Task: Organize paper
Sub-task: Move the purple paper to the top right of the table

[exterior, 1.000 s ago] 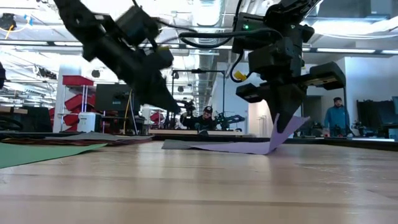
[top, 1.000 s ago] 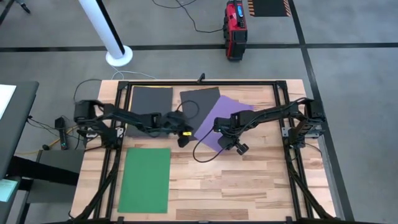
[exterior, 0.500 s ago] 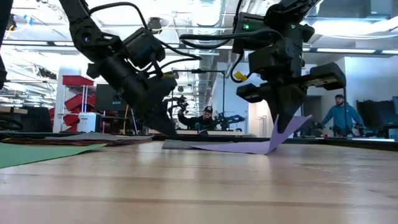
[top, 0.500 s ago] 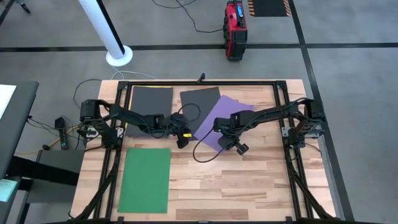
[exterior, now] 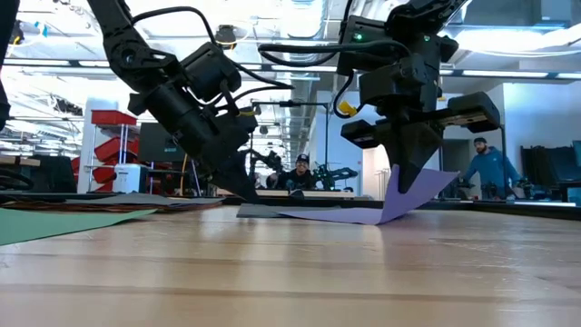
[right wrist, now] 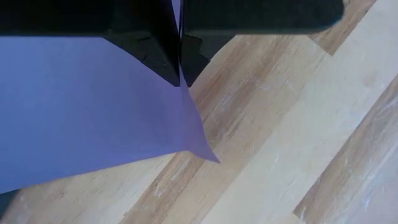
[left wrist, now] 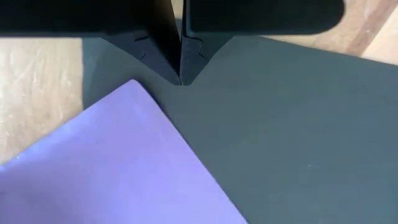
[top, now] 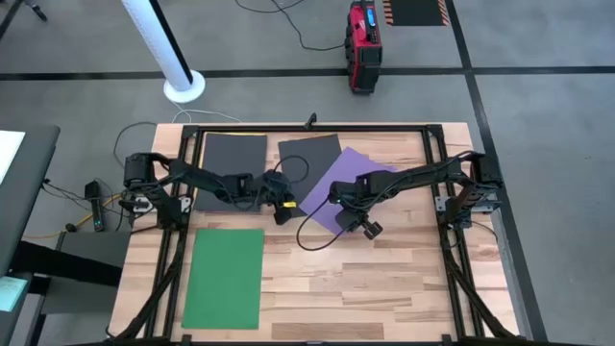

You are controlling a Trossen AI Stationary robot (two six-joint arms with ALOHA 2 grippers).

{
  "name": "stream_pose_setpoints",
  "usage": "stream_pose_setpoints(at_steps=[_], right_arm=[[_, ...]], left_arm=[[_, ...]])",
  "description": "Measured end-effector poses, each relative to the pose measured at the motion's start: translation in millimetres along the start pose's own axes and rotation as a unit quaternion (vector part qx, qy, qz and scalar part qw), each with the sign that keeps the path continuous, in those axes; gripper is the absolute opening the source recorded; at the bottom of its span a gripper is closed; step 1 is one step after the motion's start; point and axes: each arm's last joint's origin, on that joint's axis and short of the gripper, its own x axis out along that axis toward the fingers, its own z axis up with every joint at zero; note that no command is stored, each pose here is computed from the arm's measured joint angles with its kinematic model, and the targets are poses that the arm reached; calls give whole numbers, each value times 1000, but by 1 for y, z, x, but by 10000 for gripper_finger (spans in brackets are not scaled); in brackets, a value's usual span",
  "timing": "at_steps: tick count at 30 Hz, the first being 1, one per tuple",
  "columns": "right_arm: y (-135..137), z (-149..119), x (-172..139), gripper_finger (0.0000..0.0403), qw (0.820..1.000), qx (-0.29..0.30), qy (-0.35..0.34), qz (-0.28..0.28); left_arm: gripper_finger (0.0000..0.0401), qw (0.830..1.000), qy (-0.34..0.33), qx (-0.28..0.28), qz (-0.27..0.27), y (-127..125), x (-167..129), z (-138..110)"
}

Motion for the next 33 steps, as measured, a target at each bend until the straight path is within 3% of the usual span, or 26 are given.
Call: stream_pose_setpoints(at_steps=[17,23,33], right_arm=[[7,2,1,0,1000,-5,6,21],[14,-6,0,0,997,6,50,52],[21,-22,-4,0,984,25,169,47]], left_arm=[[0,1000,13,1,15,3,18,-10],[0,999,35,10,22,6,14,-12],[0,999,48,16,15,6,14,-15]])
